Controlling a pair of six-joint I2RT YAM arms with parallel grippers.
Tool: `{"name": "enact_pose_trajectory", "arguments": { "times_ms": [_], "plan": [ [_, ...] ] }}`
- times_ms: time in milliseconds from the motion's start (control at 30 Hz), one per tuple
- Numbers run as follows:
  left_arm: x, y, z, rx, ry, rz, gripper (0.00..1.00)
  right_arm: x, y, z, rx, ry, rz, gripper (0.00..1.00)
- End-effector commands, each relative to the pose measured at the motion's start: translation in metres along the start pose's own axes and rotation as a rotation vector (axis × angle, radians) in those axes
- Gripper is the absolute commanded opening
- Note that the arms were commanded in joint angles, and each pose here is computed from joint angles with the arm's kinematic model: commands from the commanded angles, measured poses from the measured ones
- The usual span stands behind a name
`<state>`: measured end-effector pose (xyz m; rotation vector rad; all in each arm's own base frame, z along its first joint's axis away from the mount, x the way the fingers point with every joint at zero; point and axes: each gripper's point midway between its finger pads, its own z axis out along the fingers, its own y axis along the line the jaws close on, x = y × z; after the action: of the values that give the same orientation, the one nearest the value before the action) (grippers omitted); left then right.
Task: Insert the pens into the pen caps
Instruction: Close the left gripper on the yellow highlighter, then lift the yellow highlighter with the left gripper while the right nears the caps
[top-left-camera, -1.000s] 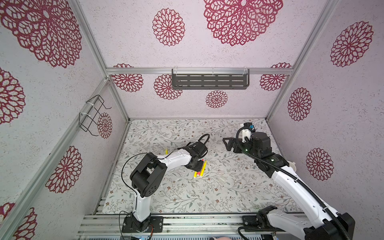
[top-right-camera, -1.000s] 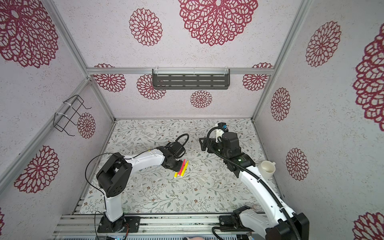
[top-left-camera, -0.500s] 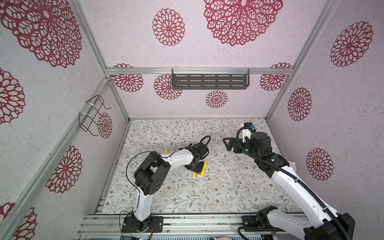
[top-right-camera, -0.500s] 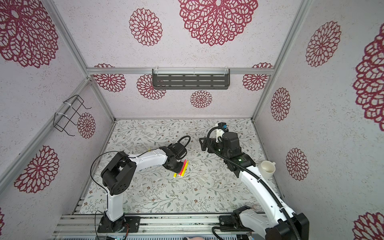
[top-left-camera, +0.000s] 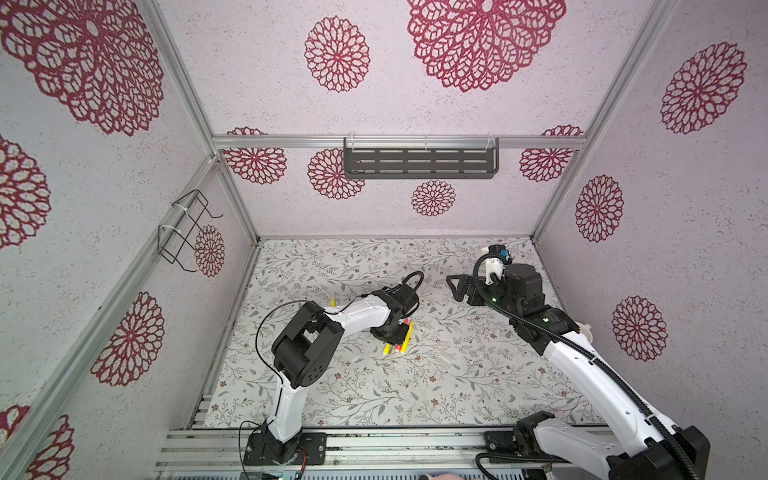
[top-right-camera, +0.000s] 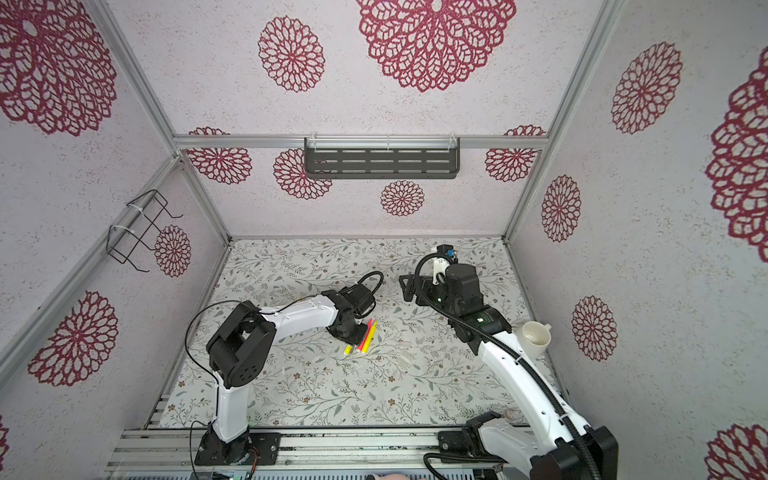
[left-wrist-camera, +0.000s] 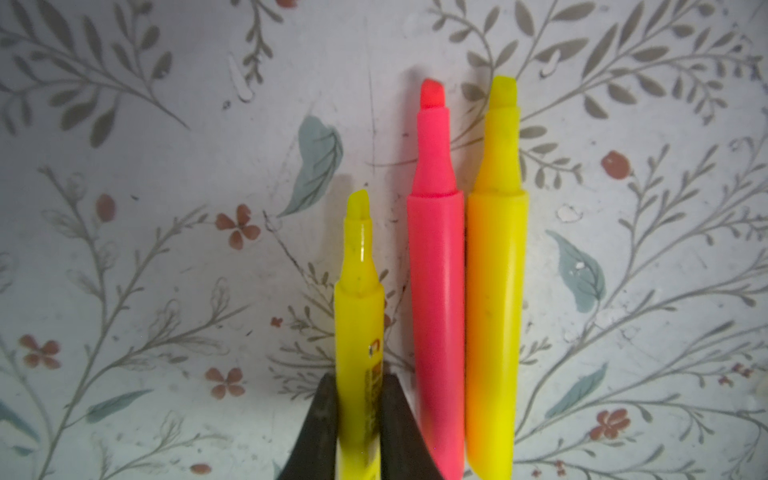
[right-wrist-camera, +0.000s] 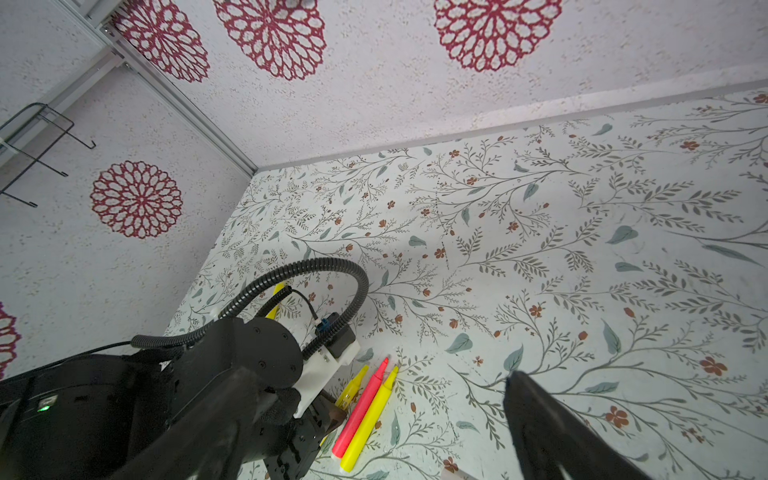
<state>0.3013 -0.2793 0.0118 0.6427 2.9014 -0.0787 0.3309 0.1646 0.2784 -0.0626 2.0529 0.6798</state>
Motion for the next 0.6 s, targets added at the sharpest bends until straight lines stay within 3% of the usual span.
{"name": "enact_pose_trajectory", "arguments": {
  "times_ms": [0,267,567],
  "plan": [
    [0.003,0.008,-0.010,0.002,-0.009,0.008,0.00,-0.009,0.006,-0.009,-0.029,-0.039,-0.009,0.96],
    [-0.028,0.024,-0.084,0.148,-0.276,-0.058,0.00,0.036,0.001,-0.006,-0.023,0.116,-0.088,0.91],
    [-0.030,0.029,-0.142,0.287,-0.511,-0.035,0.00,0.130,0.002,0.004,0.060,0.484,-0.229,0.85]
  ]
}}
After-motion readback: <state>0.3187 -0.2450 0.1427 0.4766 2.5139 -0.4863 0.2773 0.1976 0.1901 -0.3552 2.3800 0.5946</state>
